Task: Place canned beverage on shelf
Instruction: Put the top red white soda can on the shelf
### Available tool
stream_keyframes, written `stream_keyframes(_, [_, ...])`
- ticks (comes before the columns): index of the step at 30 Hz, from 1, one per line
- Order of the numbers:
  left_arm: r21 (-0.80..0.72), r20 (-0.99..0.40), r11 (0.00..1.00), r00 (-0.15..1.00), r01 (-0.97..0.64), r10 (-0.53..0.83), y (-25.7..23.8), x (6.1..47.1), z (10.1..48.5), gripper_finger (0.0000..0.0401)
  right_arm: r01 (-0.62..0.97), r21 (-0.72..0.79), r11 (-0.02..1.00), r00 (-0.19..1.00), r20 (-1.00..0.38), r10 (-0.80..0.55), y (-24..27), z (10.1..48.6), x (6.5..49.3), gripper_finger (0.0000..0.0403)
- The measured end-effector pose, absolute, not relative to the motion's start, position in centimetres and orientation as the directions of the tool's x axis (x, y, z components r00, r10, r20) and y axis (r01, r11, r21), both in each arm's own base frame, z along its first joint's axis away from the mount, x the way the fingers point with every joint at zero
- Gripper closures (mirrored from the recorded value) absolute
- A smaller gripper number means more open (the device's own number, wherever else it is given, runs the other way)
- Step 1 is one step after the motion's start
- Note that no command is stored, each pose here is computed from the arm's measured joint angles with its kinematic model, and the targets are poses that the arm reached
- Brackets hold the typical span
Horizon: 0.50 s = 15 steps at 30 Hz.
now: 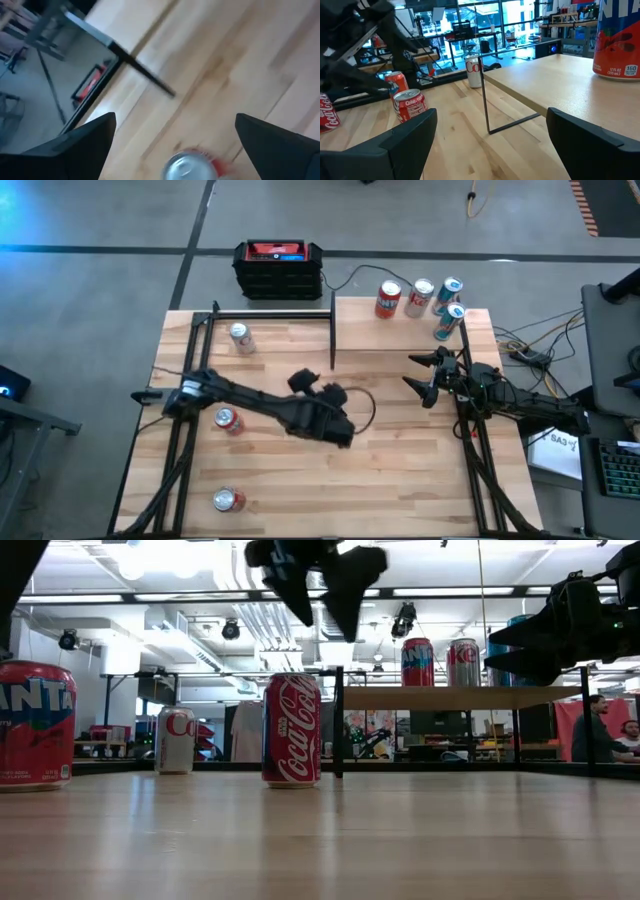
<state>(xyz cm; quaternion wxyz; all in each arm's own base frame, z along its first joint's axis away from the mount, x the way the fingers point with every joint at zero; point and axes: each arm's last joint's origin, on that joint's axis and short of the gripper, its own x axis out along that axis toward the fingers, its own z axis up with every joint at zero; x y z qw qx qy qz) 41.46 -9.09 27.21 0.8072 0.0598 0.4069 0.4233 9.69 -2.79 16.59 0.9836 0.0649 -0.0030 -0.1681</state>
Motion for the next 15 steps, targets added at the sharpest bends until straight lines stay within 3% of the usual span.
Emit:
stream_keyframes(10, [0.164,-0.186,0.498,0.47,-0.851,0.863,-14.0,42.6,22.9,0.0005,0.33,0.129,0.935,0.944,-0.015,-0.33,-2.8,16.6,9.7,0.0044])
stream_keyframes(15, [0.156,-0.142,0.484,0.465,-0.861,0.874,-14.3,42.8,22.8,0.0004,0.33,0.129,0.935,0.943,-0.015,-0.331,-2.8,16.6,9.7,0.0044])
